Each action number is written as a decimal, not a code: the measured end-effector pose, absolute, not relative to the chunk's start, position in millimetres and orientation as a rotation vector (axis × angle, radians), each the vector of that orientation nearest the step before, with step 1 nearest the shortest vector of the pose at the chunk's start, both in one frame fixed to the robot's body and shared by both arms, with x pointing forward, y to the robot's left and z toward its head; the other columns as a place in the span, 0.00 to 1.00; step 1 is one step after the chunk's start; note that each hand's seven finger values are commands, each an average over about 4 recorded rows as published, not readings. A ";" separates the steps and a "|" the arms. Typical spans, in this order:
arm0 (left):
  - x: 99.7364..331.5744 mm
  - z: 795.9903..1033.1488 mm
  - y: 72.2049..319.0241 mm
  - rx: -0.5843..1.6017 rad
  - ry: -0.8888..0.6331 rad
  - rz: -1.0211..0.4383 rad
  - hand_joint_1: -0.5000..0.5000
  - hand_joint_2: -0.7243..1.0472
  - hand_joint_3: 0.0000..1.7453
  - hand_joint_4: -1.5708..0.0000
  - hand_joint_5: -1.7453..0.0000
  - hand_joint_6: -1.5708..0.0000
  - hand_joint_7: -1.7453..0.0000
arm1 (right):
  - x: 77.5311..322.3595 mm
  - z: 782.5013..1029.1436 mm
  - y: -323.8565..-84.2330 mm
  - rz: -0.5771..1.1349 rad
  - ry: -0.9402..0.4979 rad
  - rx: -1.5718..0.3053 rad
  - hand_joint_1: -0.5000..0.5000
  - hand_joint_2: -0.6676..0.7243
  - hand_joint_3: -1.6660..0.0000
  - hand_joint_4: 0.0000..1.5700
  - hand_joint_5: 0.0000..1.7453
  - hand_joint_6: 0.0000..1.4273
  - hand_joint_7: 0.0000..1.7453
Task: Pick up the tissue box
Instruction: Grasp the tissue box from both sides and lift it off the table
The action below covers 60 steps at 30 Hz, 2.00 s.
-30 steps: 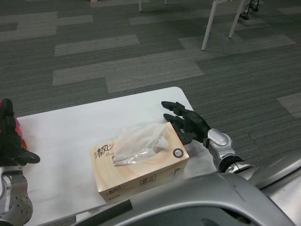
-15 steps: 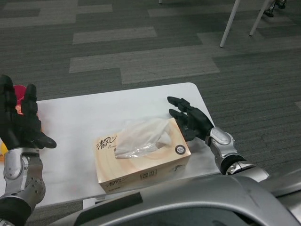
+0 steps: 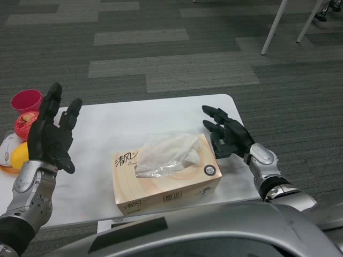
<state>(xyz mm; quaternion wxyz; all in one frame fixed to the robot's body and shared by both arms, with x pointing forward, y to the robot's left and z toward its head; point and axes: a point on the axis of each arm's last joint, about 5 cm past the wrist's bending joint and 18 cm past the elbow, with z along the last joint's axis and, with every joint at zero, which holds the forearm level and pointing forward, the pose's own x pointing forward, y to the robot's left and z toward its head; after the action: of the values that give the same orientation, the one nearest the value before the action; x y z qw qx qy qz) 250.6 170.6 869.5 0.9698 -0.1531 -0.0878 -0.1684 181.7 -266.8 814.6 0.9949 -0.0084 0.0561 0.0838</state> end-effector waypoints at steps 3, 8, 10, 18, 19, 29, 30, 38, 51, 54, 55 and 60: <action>250.4 868.7 171.6 -0.300 -0.156 -0.374 1.00 0.05 0.00 1.00 0.76 1.00 0.92 | 181.6 817.6 -272.5 0.163 0.109 -0.035 0.08 0.18 0.00 0.00 0.06 0.00 0.16; 248.8 868.0 179.3 -0.267 -0.108 -0.426 1.00 0.05 0.00 1.00 0.76 1.00 0.92 | 171.8 822.9 -291.3 0.175 0.119 -0.080 0.09 0.18 0.00 0.00 0.06 0.00 0.19; 248.3 867.6 179.9 -0.266 -0.093 -0.446 1.00 0.05 0.00 1.00 0.76 1.00 0.92 | 167.3 824.1 -296.6 0.189 0.126 -0.094 0.08 0.17 0.00 0.00 0.03 0.00 0.20; 247.3 866.0 179.8 -0.271 -0.040 -0.500 1.00 0.05 0.00 1.00 0.76 1.00 0.92 | 153.9 832.9 -313.8 0.228 0.145 -0.169 0.08 0.14 0.05 0.00 0.00 0.00 0.20; 247.3 866.2 180.5 -0.269 -0.036 -0.503 1.00 0.05 0.00 1.00 0.76 1.00 0.92 | 152.9 833.8 -314.4 0.240 0.147 -0.178 0.08 0.14 0.05 0.00 0.00 0.00 0.20; 247.3 866.7 183.8 -0.259 -0.025 -0.505 1.00 0.05 0.00 1.00 0.76 1.00 0.92 | 141.4 833.8 -315.6 0.344 0.208 -0.234 0.05 0.20 0.45 0.00 0.00 0.00 0.20; 247.3 866.6 183.7 -0.259 -0.025 -0.505 1.00 0.05 0.00 1.00 0.76 1.00 0.92 | 141.6 833.8 -315.2 0.352 0.211 -0.238 0.04 0.23 0.60 0.00 0.00 0.00 0.20; 247.2 866.5 183.5 -0.258 -0.024 -0.507 1.00 0.05 0.00 1.00 0.76 1.00 0.92 | 143.5 834.7 -313.5 0.402 0.227 -0.260 0.04 0.36 0.90 0.00 0.00 0.00 0.20; 247.2 866.4 183.4 -0.258 -0.024 -0.508 1.00 0.05 0.00 1.00 0.76 1.00 0.92 | 144.9 835.0 -311.1 0.440 0.230 -0.277 0.05 0.36 0.90 0.00 0.00 0.00 0.20; 247.2 866.4 183.4 -0.258 -0.023 -0.508 1.00 0.05 0.00 1.00 0.76 1.00 0.92 | 145.0 834.7 -310.2 0.446 0.230 -0.278 0.06 0.36 0.90 0.00 0.00 0.00 0.20; 247.1 866.4 183.3 -0.258 -0.023 -0.508 1.00 0.05 0.00 1.00 0.76 1.00 0.92 | 145.2 834.5 -309.7 0.449 0.230 -0.279 0.06 0.36 0.90 0.00 0.00 0.00 0.20; 246.9 866.0 182.8 -0.255 -0.020 -0.513 1.00 0.05 0.00 1.00 0.76 1.00 0.92 | 147.0 831.2 -302.0 0.474 0.221 -0.268 0.08 0.36 0.90 0.00 0.00 0.00 0.20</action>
<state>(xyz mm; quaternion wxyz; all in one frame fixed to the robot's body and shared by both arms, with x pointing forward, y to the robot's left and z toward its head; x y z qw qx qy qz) 246.9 182.8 866.0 0.9593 -0.1258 -0.0100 -0.2528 147.0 -302.0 831.2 0.9572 -0.1323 0.1088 0.2334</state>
